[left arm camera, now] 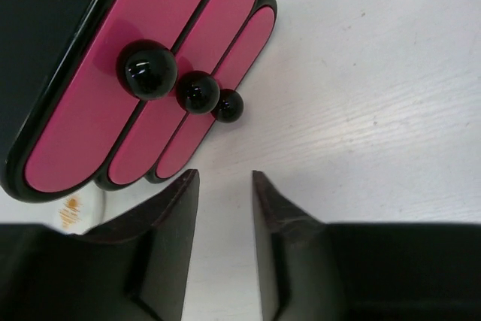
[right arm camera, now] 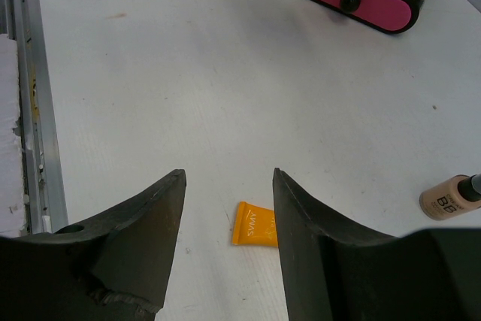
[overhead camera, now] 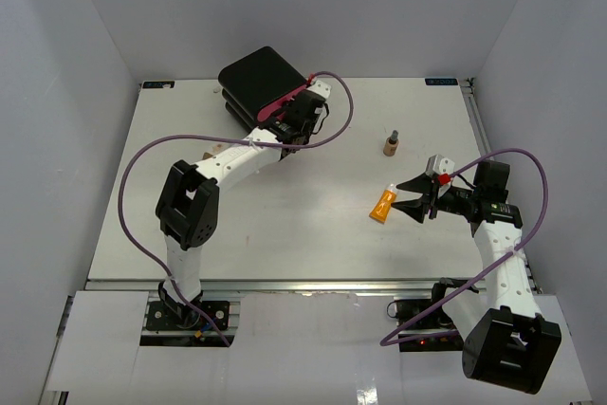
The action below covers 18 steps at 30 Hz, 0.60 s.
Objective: Organize the makeup
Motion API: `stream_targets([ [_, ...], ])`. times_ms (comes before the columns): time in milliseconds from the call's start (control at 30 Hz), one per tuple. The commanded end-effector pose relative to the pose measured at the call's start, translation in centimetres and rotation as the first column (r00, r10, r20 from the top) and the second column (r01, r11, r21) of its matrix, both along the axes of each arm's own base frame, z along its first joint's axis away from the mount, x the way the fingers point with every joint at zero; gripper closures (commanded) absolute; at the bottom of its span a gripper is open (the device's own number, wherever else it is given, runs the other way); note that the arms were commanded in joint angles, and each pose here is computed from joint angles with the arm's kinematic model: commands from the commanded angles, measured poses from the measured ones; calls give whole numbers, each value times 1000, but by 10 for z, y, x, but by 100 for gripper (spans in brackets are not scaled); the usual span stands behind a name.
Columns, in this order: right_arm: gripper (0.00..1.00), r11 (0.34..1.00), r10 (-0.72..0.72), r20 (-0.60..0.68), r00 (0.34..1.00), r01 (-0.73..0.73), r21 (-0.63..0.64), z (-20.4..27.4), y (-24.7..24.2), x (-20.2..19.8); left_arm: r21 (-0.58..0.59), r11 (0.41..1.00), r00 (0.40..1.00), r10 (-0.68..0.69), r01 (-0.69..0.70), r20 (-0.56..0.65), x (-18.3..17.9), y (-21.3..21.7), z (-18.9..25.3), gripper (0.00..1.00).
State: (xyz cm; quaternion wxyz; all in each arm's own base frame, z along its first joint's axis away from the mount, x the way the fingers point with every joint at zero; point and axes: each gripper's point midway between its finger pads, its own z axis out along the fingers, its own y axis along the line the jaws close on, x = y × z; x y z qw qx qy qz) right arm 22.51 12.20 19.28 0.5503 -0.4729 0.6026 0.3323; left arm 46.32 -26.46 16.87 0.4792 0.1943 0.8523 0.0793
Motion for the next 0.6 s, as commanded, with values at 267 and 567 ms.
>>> stream_targets([
  [267, 44, 1000, 19, 12, 1000, -19, 25, 5, 2, -2, -375, 816, 859, 504, -439, 91, 24, 19, 17, 49],
  [567, 44, 1000, 17, 10, 1000, -17, 24, 5, 1, -1, -384, 765, 793, 597, -516, 123, 58, 24, -4, 41],
])
